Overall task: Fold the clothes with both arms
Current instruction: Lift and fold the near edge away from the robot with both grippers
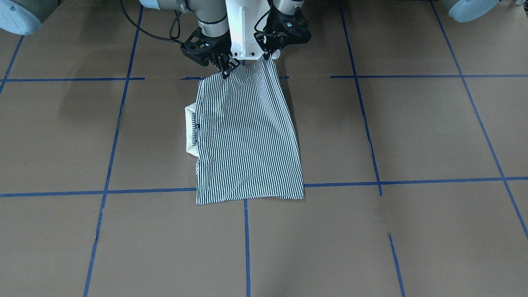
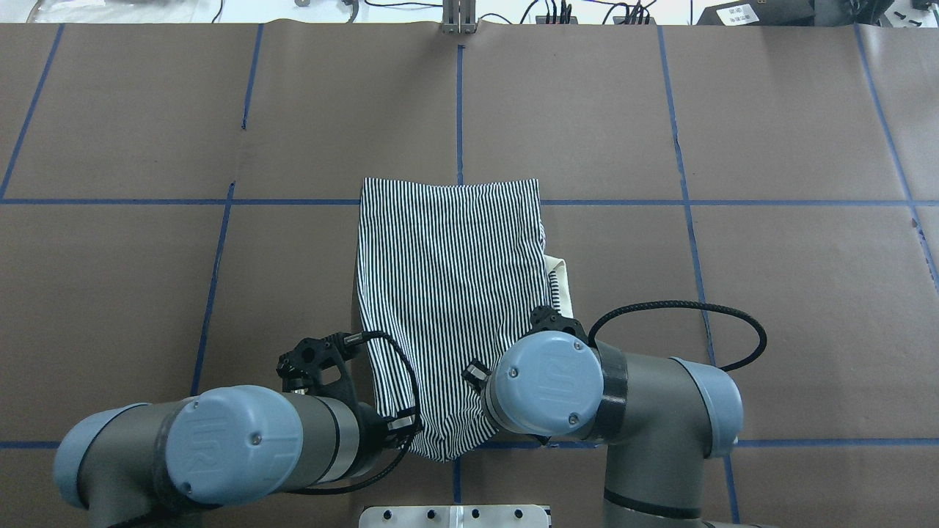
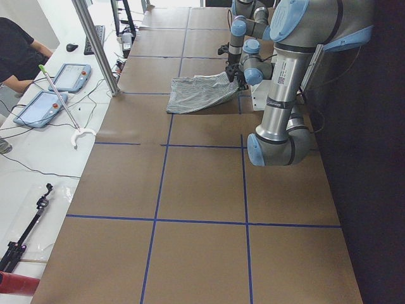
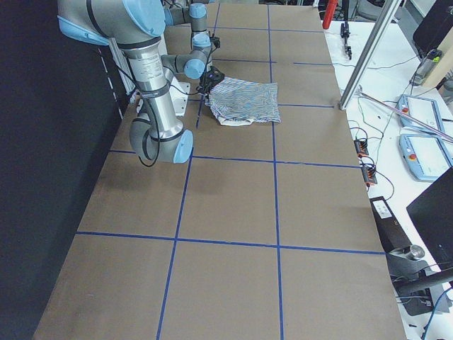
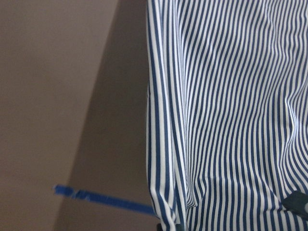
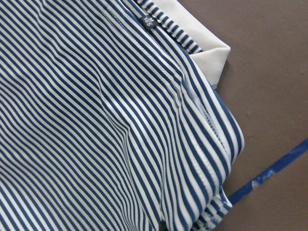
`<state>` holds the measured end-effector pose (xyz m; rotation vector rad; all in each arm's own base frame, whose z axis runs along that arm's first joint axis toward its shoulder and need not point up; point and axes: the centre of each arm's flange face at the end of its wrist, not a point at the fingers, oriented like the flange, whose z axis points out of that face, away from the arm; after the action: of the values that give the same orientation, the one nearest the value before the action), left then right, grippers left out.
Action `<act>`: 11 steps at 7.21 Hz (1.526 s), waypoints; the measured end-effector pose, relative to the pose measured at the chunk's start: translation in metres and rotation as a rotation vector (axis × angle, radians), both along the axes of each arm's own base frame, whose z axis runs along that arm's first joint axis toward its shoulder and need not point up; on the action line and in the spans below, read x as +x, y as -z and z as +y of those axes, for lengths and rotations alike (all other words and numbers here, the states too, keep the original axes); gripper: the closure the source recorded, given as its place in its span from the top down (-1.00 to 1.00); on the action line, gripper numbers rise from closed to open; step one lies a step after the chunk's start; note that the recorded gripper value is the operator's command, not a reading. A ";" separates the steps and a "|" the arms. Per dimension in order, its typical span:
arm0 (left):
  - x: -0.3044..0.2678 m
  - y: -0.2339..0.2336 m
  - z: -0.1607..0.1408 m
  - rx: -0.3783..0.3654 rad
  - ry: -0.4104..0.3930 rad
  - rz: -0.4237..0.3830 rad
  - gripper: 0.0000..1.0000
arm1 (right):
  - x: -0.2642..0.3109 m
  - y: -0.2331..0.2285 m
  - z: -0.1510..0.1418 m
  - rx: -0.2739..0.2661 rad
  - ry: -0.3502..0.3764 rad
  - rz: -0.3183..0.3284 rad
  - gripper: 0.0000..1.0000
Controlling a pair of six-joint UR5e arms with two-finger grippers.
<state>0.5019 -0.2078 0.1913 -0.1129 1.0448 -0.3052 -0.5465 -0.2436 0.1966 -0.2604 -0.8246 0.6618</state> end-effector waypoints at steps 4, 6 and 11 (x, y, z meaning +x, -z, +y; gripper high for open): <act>-0.009 -0.006 -0.016 -0.036 0.049 -0.033 -1.00 | 0.008 -0.006 0.000 0.080 -0.021 0.008 -1.00; -0.011 -0.020 -0.061 -0.052 0.135 -0.065 -1.00 | 0.016 -0.009 -0.028 0.120 -0.054 0.024 -1.00; 0.012 -0.035 -0.095 -0.151 0.246 0.009 -1.00 | -0.010 -0.030 -0.069 0.144 -0.103 -0.016 -1.00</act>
<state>0.5142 -0.3024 0.2268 -0.1214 1.0455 -0.6070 -0.5566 -0.3131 0.2268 -0.0929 -0.9015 0.6939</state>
